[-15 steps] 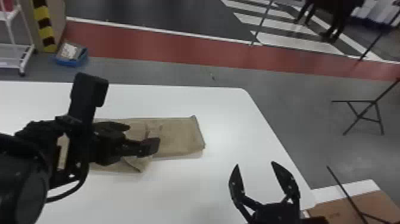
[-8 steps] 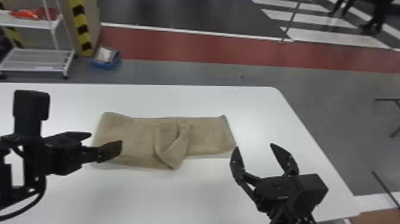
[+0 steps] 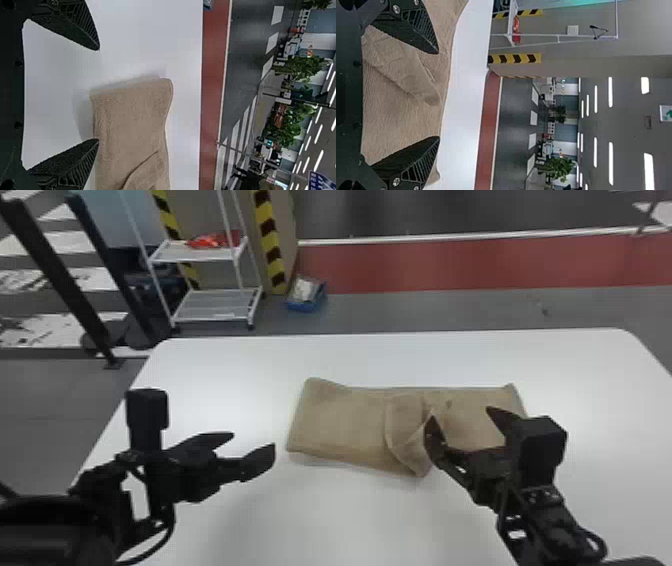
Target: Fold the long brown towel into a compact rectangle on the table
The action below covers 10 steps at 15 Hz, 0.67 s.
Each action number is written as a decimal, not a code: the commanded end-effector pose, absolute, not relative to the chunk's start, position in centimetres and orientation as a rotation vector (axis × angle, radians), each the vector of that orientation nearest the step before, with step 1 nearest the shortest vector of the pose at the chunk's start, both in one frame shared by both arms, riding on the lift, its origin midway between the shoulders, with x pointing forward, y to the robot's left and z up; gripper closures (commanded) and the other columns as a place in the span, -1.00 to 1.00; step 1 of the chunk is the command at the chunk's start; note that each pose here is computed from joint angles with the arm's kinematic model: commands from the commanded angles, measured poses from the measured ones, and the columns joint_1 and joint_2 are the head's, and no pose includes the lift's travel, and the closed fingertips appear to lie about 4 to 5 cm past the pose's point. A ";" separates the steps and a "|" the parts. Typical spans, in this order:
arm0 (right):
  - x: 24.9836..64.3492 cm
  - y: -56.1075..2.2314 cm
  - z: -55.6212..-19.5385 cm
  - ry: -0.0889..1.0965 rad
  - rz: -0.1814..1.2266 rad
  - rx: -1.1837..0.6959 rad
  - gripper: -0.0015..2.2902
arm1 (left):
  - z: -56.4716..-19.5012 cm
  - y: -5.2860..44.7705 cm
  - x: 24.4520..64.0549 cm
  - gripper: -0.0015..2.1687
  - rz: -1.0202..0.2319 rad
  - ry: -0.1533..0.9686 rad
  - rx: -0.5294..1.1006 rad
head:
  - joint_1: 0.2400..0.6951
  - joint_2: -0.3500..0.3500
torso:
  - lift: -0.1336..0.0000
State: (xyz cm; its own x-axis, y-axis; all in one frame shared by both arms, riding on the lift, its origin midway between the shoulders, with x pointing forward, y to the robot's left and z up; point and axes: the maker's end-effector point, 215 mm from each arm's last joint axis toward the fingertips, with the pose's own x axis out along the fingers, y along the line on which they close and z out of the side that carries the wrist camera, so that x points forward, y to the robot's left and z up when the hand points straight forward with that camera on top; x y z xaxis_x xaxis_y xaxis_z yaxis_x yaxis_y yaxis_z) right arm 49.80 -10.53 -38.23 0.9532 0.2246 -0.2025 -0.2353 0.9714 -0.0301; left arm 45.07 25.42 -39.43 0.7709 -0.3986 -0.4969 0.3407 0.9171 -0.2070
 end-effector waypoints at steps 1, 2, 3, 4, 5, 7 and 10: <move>51.4 -6.7 -39.8 0.241 0.298 -0.066 -0.89 | -40.1 25.6 44.2 -0.94 -0.405 0.565 -0.105 | 1.00 0.48 | -0.84; 51.7 -5.4 -40.6 0.260 0.322 -0.075 -0.89 | -40.3 25.6 43.9 -0.94 -0.405 0.569 -0.106 | 1.00 0.52 | -0.84; 51.5 -4.6 -41.4 0.276 0.337 -0.080 -0.88 | -40.4 25.6 43.7 -0.94 -0.408 0.569 -0.105 | 1.00 0.57 | -0.84; 51.4 -4.3 -41.7 0.283 0.343 -0.080 -0.88 | -40.3 25.7 43.7 -0.94 -0.410 0.558 -0.101 | 1.00 0.60 | -0.84; 51.2 -4.0 -42.2 0.300 0.346 -0.078 -0.88 | -40.2 26.1 43.7 -0.94 -0.404 0.554 -0.101 | 1.00 0.66 | -0.84; 50.6 -3.9 -42.7 0.313 0.349 -0.070 -0.88 | -40.2 26.4 43.7 -0.93 -0.403 0.553 -0.106 | 1.00 0.70 | -0.84; 50.5 -4.8 -43.9 0.362 0.329 -0.074 -0.88 | -40.6 26.5 43.6 -0.93 -0.405 0.555 -0.115 | 1.00 0.73 | -0.84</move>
State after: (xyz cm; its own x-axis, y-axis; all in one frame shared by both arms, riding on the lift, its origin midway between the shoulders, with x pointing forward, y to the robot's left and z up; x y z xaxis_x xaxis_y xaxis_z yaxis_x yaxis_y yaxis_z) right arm 50.55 -4.65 -43.29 0.8899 0.3108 -0.3340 -0.3353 0.9420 -0.0168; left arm 43.70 26.41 -40.30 0.7755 -0.4025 -0.4863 0.3440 0.9154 -0.2090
